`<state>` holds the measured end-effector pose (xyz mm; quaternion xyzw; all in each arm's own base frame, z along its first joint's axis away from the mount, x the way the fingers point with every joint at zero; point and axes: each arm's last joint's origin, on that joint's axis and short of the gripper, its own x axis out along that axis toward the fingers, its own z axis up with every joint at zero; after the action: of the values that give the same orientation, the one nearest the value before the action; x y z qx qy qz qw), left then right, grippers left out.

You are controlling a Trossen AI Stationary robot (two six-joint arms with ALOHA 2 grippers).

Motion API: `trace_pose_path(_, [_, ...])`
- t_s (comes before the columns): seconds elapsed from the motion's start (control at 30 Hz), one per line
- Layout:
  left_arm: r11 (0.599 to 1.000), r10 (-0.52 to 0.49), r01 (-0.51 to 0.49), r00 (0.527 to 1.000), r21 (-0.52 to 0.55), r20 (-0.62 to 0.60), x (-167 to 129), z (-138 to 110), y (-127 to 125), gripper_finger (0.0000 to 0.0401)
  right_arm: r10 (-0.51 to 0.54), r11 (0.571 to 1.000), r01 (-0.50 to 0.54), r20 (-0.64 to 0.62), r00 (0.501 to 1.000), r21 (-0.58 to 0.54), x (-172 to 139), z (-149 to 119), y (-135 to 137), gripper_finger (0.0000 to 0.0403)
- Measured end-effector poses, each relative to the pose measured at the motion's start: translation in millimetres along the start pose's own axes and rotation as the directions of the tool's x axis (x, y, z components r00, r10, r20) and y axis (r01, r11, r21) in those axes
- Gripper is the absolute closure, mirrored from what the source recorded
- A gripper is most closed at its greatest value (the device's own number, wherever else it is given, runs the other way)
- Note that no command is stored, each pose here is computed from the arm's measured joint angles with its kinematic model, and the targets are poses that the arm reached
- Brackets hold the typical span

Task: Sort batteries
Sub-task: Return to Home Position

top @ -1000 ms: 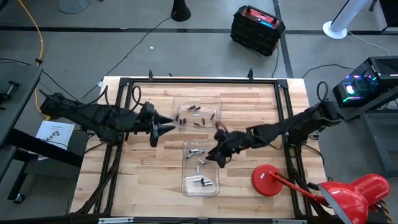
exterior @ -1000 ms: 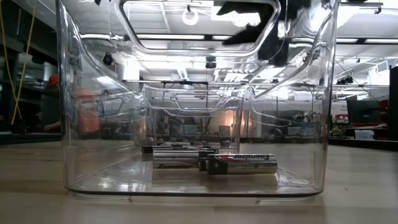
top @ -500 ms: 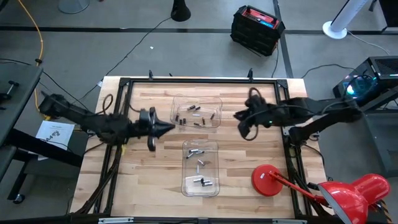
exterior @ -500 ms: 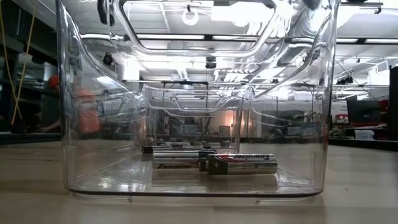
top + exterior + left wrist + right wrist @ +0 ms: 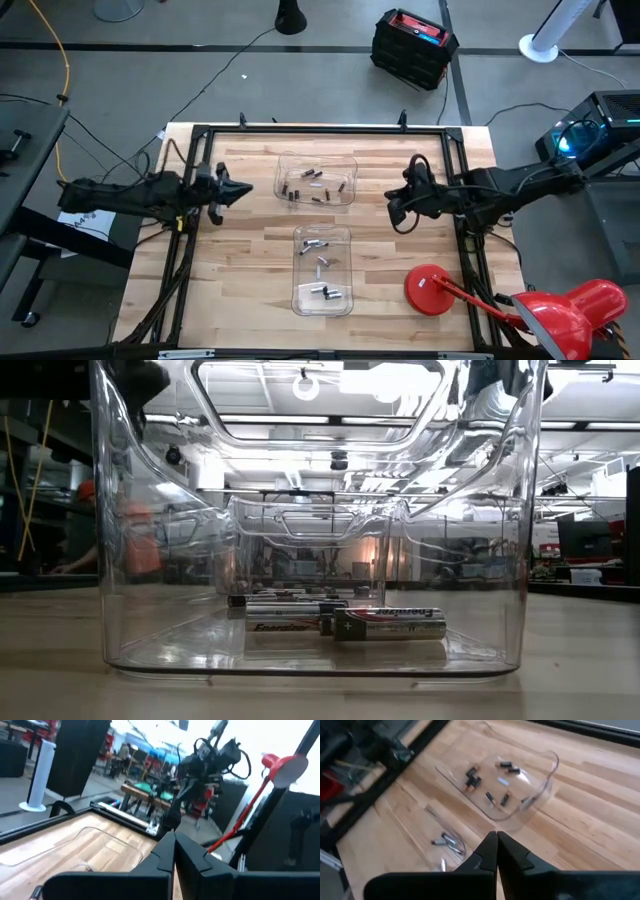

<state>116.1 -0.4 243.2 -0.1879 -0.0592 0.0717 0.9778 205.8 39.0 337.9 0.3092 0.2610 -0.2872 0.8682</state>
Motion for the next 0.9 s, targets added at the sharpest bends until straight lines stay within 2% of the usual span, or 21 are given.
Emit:
trace_pose_path(0.13, [0.999, 0.012, -0.010, 0.999, -0.049, 0.044, -8, -22, 11, 0.0400, 0.026, 0.999, -0.027, 0.039, 0.999, 0.024, -2, 2, 3, 0.0402])
trace_pose_path(0.3, [0.989, 0.090, -0.082, 0.994, -0.124, 0.063, -10, -56, 27, 0.0401, 0.033, 0.999, -0.033, 0.032, 0.999, 0.003, -5, -2, 4, 0.0402])
trace_pose_path(0.47, [0.985, 0.101, -0.092, 0.993, -0.144, 0.057, -10, -56, 27, 0.0401, -0.007, 0.998, 0.009, 0.042, 0.999, -0.061, -7, -6, 2, 0.0403])
trace_pose_path(0.6, [0.986, 0.105, -0.098, 0.994, -0.134, 0.042, -10, -58, 28, 0.0401, -0.047, 0.997, 0.049, 0.027, 0.998, -0.058, 2, -25, -22, 0.0403])
trace_pose_path(0.7, [0.986, 0.098, -0.093, 0.994, -0.137, 0.037, -10, -58, 28, 0.0401, 0.089, 0.996, -0.090, 0.051, 0.995, 0.017, 18, -48, -46, 0.0403])
trace_pose_path(0.77, [0.986, 0.099, -0.093, 0.994, -0.137, 0.035, -10, -58, 28, 0.0401, 0.200, 0.978, -0.204, 0.106, 0.974, 0.033, 30, -63, -63, 0.0403])
trace_pose_path(0.9, [0.986, 0.101, -0.096, 0.994, -0.135, 0.029, -10, -59, 28, 0.0401, 0.363, 0.924, -0.383, 0.311, 0.878, 0.003, 53, -79, -99, 0.0403])
